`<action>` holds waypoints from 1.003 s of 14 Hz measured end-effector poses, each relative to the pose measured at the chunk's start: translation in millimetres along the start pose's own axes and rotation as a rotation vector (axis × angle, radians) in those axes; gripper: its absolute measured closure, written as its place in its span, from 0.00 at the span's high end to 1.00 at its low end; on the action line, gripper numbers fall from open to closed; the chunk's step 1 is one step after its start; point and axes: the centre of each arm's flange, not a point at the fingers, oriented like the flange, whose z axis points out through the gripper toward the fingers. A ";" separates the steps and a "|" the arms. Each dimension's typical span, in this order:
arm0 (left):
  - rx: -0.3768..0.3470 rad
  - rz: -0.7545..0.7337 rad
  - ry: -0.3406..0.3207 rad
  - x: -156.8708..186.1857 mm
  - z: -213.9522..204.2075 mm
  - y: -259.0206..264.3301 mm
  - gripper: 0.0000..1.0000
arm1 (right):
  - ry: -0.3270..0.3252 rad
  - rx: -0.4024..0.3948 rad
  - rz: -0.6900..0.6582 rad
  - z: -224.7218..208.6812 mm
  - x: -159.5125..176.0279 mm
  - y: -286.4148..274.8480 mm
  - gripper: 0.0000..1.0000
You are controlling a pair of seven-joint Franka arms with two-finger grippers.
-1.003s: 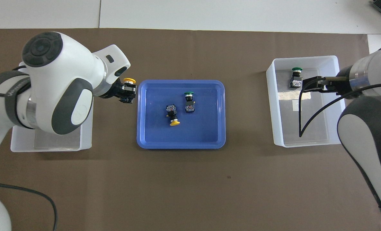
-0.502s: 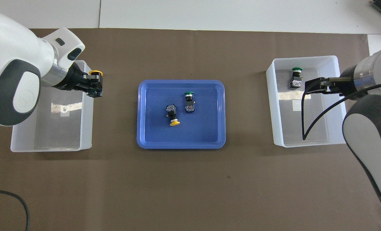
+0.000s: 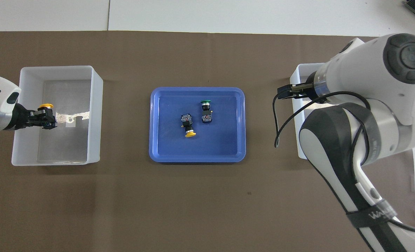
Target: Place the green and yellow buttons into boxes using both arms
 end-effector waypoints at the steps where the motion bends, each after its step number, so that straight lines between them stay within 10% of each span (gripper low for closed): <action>1: 0.001 0.006 0.005 -5.6 5.7 3.2 0.41 | 0.002 0.004 -0.006 10.4 4.8 -11.7 1.00; 6: 0.003 0.030 0.022 -17.5 38.5 15.2 0.41 | 0.021 0.033 -0.035 76.3 9.3 -89.9 1.00; 11: 0.000 0.035 0.046 -11.3 36.4 18.3 0.94 | 0.038 0.059 -0.026 124.1 4.6 -155.2 1.00; 14: -0.008 0.051 0.051 7.7 1.3 29.9 1.00 | 0.055 0.060 -0.016 154.6 -3.1 -185.6 0.93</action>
